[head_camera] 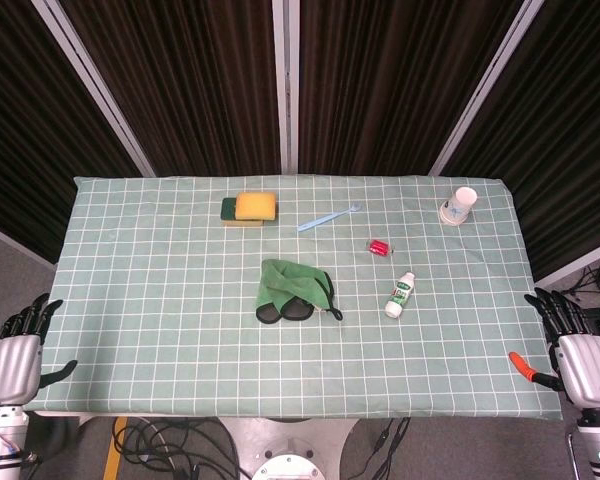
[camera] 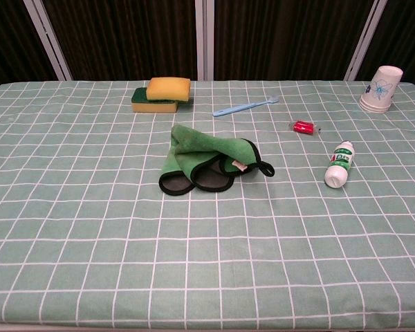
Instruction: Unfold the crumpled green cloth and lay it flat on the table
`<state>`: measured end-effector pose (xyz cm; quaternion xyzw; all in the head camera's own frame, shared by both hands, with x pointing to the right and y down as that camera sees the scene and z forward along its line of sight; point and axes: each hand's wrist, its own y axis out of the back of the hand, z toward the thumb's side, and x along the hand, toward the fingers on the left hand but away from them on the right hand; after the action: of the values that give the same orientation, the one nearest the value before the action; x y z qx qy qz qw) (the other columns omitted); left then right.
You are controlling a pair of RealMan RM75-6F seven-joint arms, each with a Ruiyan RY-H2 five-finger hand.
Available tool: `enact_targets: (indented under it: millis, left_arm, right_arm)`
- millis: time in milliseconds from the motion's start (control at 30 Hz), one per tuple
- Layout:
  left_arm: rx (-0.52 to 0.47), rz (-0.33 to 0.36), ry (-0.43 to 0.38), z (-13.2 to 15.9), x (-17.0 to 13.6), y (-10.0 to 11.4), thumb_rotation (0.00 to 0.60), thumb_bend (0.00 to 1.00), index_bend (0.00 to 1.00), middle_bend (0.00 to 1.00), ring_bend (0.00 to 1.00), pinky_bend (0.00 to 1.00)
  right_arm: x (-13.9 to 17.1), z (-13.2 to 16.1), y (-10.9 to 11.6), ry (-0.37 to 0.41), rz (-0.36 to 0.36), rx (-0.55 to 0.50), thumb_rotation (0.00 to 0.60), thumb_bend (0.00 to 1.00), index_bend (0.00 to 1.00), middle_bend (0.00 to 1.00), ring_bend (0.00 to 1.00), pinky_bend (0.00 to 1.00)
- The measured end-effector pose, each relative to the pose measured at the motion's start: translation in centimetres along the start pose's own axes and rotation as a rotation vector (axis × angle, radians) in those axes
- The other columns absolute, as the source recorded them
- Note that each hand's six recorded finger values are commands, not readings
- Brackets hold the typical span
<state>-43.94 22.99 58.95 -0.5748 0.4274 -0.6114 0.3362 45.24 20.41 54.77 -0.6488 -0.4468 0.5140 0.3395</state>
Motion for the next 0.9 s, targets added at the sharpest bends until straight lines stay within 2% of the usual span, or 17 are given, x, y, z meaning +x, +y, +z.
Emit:
enact_targets:
  millis: [333,567,733,900]
  left_arm:
    - [-0.008,0.005,-0.002,0.1,0.1,0.2,0.6,0.04,0.2,0.18,0.17,0.2]
    - [-0.019,0.005,0.0,0.1,0.0,0.3,0.6,0.04,0.2,0.18,0.17,0.2]
    - [-0.022,0.001,0.003,0.0,-0.1,0.1,0.6,0.04,0.2,0.18,0.17,0.2]
    - [-0.025,0.002,0.0,0.0,0.1,0.2,0.6,0.04,0.2,0.18,0.17,0.2]
  right_arm:
    - [-0.2,0.1,0.0,0.007,0.003,0.002,0.581,0.13,0.14,0.07,0.03,0.09]
    - [-1.0,0.5,-0.3,0.028,0.017,0.026,0.599,0.13,0.19,0.08,0.03,0.09]
    - [-2.9,1.8,-1.5,0.074,0.052,0.041,0.6,0.13,0.24,0.1,0.04,0.09]
    - [-5.9,4.5,-3.9,0.156,0.111,0.056,0.599,0.13,0.25,0.1,0.05,0.09]
